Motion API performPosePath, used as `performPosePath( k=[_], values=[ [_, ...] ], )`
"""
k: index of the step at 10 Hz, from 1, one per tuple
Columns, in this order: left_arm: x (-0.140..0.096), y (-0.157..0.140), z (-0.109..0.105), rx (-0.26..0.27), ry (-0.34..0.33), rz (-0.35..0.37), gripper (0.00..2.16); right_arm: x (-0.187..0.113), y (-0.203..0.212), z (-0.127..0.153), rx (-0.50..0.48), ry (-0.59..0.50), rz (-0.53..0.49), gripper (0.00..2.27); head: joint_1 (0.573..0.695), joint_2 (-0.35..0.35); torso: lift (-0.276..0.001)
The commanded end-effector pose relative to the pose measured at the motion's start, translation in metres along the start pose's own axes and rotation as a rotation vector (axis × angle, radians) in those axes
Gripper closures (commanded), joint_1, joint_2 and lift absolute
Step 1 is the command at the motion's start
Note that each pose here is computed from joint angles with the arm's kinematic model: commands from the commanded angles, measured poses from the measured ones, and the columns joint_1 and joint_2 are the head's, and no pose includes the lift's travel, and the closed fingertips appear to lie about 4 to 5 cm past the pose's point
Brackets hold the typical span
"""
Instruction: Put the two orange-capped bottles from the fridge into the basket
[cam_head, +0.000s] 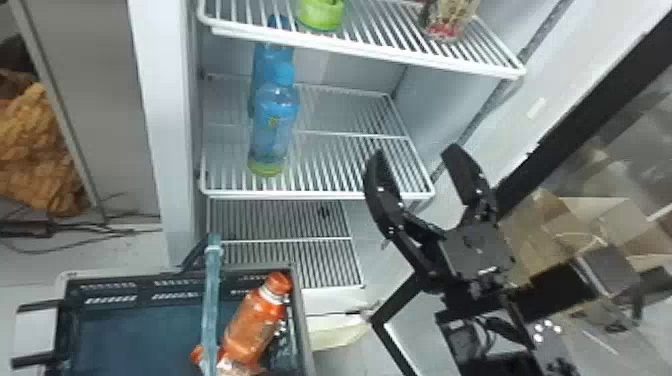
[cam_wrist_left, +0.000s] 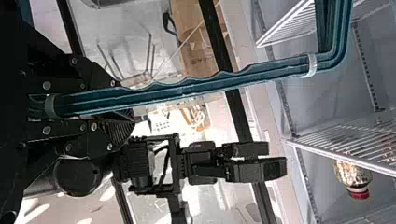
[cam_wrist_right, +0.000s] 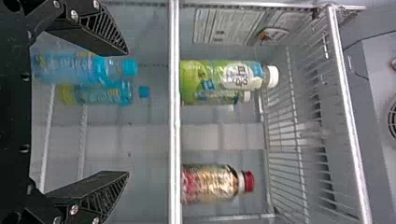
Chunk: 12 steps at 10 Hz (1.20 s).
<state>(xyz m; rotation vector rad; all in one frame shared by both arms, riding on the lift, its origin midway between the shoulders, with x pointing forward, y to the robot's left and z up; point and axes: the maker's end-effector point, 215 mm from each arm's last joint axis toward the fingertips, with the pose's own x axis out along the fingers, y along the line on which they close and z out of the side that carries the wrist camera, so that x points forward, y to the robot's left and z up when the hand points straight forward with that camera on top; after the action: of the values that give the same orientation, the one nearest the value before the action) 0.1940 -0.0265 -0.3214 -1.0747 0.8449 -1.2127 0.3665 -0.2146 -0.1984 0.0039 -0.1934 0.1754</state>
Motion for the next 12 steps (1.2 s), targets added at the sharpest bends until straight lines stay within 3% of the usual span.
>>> performPosePath(
  k=[1,5,12],
  values=[
    [0.000,0.001,-0.001,-0.003,0.000,0.001,1.20,-0.011,-0.009,-0.002,-0.026,0.013,-0.035,0.16,0.695,-0.350,-0.235],
    [0.000,0.001,-0.001,0.000,0.002,0.004,1.20,-0.028,-0.037,-0.042,-0.016,0.141,-0.108,0.16,0.695,-0.350,-0.235],
    [0.001,0.000,0.000,0.003,-0.001,0.000,1.20,-0.024,-0.024,-0.038,0.011,0.122,-0.075,0.16,0.695,-0.350,-0.235]
  ],
)
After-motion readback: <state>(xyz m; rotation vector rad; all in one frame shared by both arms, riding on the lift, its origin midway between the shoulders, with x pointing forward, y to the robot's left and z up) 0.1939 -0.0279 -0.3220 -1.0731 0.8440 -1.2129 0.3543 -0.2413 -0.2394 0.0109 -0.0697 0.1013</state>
